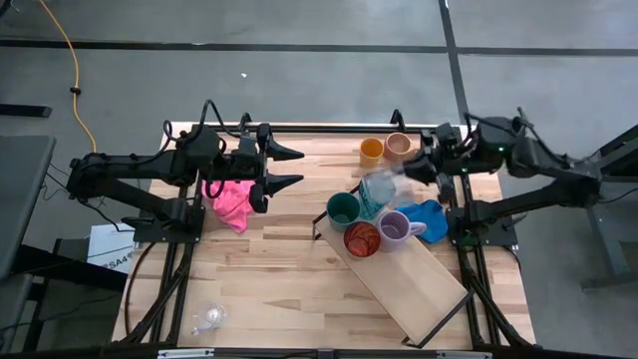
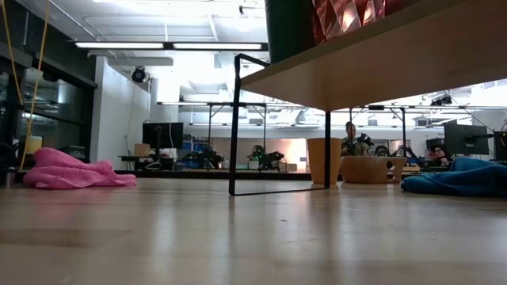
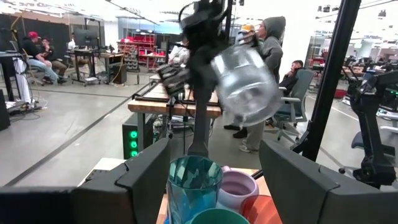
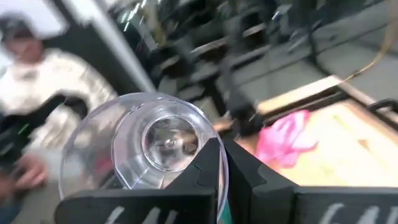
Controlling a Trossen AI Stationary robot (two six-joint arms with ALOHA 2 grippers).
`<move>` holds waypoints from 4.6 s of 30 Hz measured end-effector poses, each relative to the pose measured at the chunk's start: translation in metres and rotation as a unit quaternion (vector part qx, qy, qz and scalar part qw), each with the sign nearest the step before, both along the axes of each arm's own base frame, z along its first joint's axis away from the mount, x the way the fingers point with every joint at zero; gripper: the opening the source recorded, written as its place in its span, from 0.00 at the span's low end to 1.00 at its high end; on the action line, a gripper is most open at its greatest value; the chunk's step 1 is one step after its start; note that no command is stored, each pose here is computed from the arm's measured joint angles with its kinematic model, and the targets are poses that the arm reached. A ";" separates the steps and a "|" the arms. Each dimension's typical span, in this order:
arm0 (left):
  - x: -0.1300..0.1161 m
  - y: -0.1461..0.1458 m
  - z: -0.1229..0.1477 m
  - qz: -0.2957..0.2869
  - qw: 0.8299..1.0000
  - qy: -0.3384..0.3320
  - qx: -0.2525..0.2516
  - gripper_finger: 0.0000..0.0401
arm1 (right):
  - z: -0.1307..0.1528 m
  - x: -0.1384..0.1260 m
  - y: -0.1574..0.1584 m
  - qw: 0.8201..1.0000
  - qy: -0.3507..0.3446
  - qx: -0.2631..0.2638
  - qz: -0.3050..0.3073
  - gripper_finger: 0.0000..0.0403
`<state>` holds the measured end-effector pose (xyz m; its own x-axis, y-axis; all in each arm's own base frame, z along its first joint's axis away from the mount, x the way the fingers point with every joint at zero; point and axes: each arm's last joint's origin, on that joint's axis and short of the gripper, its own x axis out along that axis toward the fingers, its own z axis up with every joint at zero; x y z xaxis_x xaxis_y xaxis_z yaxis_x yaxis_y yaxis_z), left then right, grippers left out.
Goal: Stack small to large cups/mugs on shelf
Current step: Put the top transparent mug on the shelf, then put the orange cup on the shelf
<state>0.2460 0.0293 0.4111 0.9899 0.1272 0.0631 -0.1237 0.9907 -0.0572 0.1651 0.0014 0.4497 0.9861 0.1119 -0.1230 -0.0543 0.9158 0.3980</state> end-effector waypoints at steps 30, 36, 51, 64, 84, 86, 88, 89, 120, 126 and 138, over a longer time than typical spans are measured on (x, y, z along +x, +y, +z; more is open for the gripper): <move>-0.036 -0.003 0.023 0.027 0.998 -0.055 0.003 0.58 | -0.057 0.021 0.148 0.843 0.536 -0.024 -0.044 0.00; -0.040 -0.003 0.026 0.027 0.998 -0.062 0.003 0.58 | -0.074 0.036 0.162 0.829 0.553 -0.040 -0.070 0.00; -0.040 -0.003 0.026 0.027 0.998 -0.062 0.002 0.58 | -0.083 -0.002 0.139 0.819 0.566 -0.008 -0.088 0.00; -0.040 -0.003 0.026 0.026 0.998 -0.063 -0.001 0.58 | -0.091 -0.012 0.132 0.830 0.543 0.031 -0.126 0.00; -0.054 -0.005 0.033 0.021 0.995 -0.088 -0.032 0.58 | -0.105 0.000 0.142 0.812 0.552 0.026 -0.188 0.00; -0.054 -0.005 0.033 0.021 0.995 -0.089 -0.032 0.58 | -0.105 0.001 0.142 0.815 0.544 0.028 -0.198 0.00; -0.055 -0.005 0.034 0.020 0.995 -0.089 -0.034 0.58 | -0.105 0.001 0.142 0.817 0.536 0.032 -0.208 0.00; -0.055 -0.005 0.034 0.020 0.995 -0.089 -0.035 0.58 | -0.105 0.001 0.141 0.818 0.534 0.033 -0.211 0.00; -0.069 -0.007 0.040 0.018 0.993 -0.111 -0.044 0.58 | -0.103 0.015 0.138 0.830 0.509 0.083 -0.212 0.14; -0.069 -0.007 0.040 0.018 0.993 -0.111 -0.044 0.58 | -0.103 0.016 0.139 0.831 0.508 0.086 -0.210 0.14; -0.069 -0.007 0.040 0.018 0.993 -0.111 -0.044 0.58 | -0.064 -0.008 0.122 0.860 0.477 0.110 -0.144 0.19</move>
<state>0.1770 0.0228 0.4515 0.9474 0.1763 0.2672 -0.1329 0.9760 -0.1726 0.1573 0.1238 0.3857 0.4399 0.0039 -0.8981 0.6087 0.7340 0.3013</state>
